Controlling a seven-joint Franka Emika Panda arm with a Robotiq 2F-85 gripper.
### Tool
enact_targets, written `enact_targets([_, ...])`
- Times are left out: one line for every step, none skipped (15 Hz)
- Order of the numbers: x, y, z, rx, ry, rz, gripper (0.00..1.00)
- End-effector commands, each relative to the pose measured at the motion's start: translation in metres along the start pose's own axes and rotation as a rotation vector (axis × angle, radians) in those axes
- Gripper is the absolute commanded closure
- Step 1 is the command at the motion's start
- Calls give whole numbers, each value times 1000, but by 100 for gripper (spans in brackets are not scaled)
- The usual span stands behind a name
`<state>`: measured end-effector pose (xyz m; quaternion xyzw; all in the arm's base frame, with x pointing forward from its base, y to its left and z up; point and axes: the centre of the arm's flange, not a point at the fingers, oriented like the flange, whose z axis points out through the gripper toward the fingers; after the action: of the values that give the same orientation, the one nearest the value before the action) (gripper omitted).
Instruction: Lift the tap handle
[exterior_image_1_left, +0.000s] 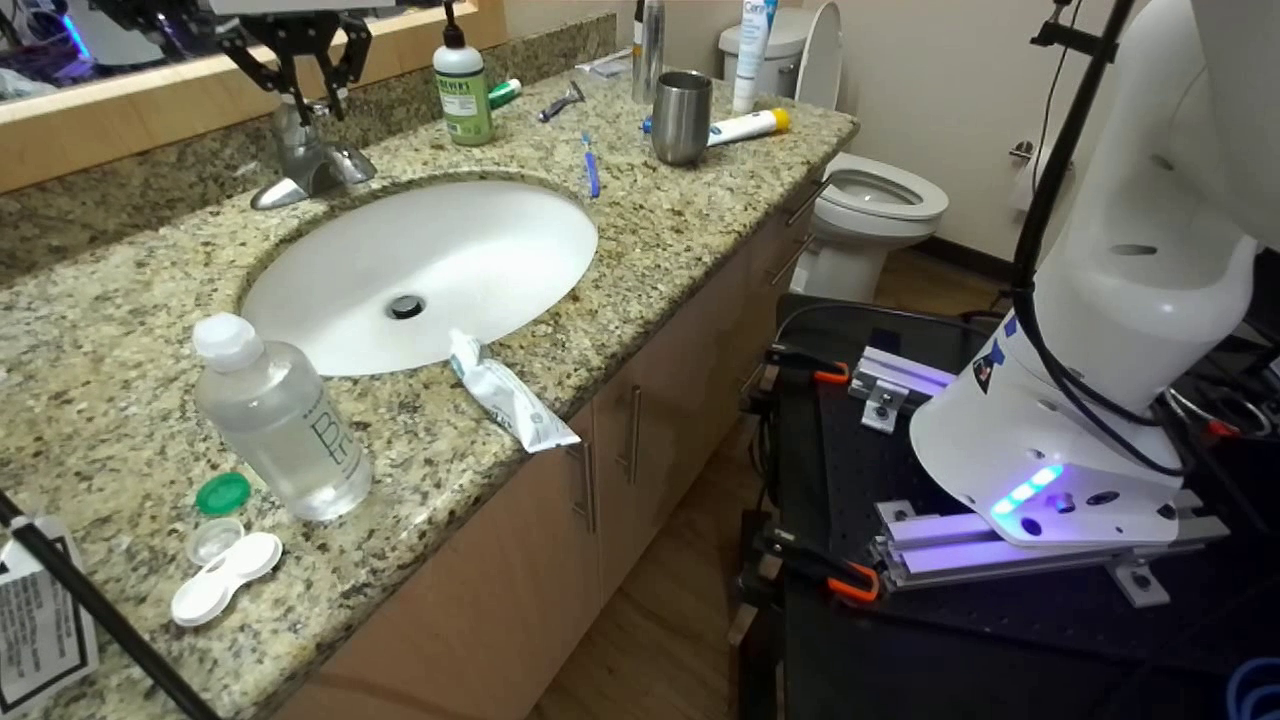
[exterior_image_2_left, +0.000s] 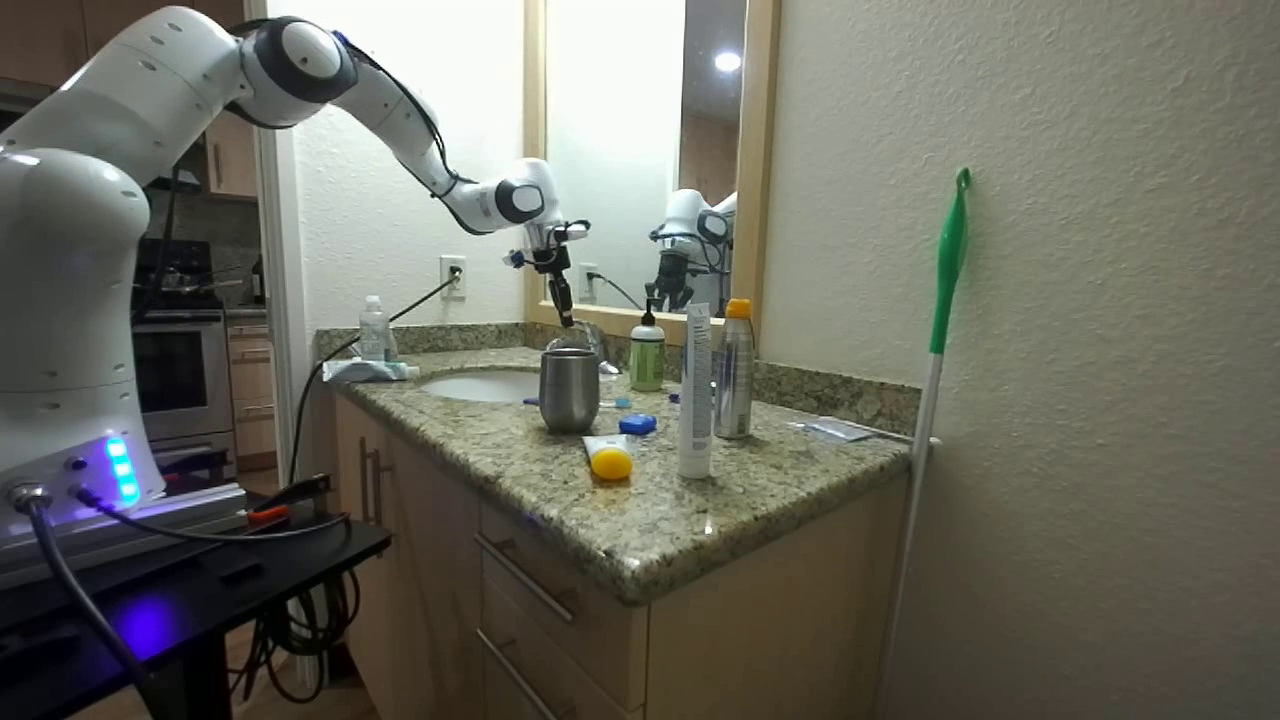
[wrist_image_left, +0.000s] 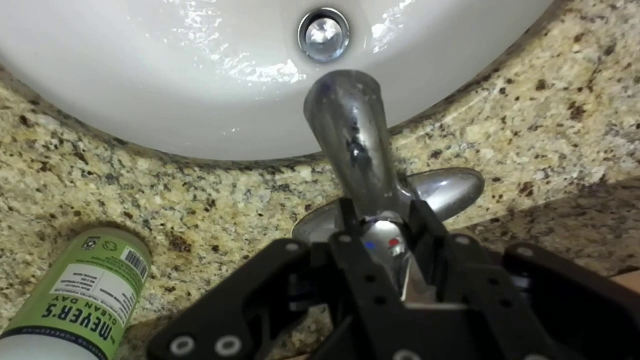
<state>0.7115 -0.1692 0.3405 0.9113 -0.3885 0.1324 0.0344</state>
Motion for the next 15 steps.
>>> enact_targets([-16, 31, -52, 115, 4, 64, 92])
enact_targets([-15, 27, -55, 142, 19, 75, 92])
enact_targets([-18, 29, -62, 177, 57, 79, 92])
enact_targets([-22, 26, -69, 204, 104, 84, 92])
enact_targets([-25, 26, -77, 222, 145, 86, 92])
enact_targets([-27, 25, -83, 246, 189, 78, 92])
enact_targets([-29, 24, -91, 273, 230, 76, 92])
enact_targets([-31, 24, -107, 310, 270, 73, 92])
enact_targets([-33, 23, -130, 357, 318, 70, 92])
enact_targets([-37, 21, -154, 407, 357, 76, 70])
enact_targets([-46, 21, -178, 468, 382, 85, 45])
enact_targets([-55, 20, -204, 470, 335, 104, 45])
enact_targets([-66, 21, -217, 468, 283, 81, 40])
enact_targets([-33, 3, -188, 451, 355, 89, 59])
enact_targets([-44, 3, -205, 465, 332, 84, 51])
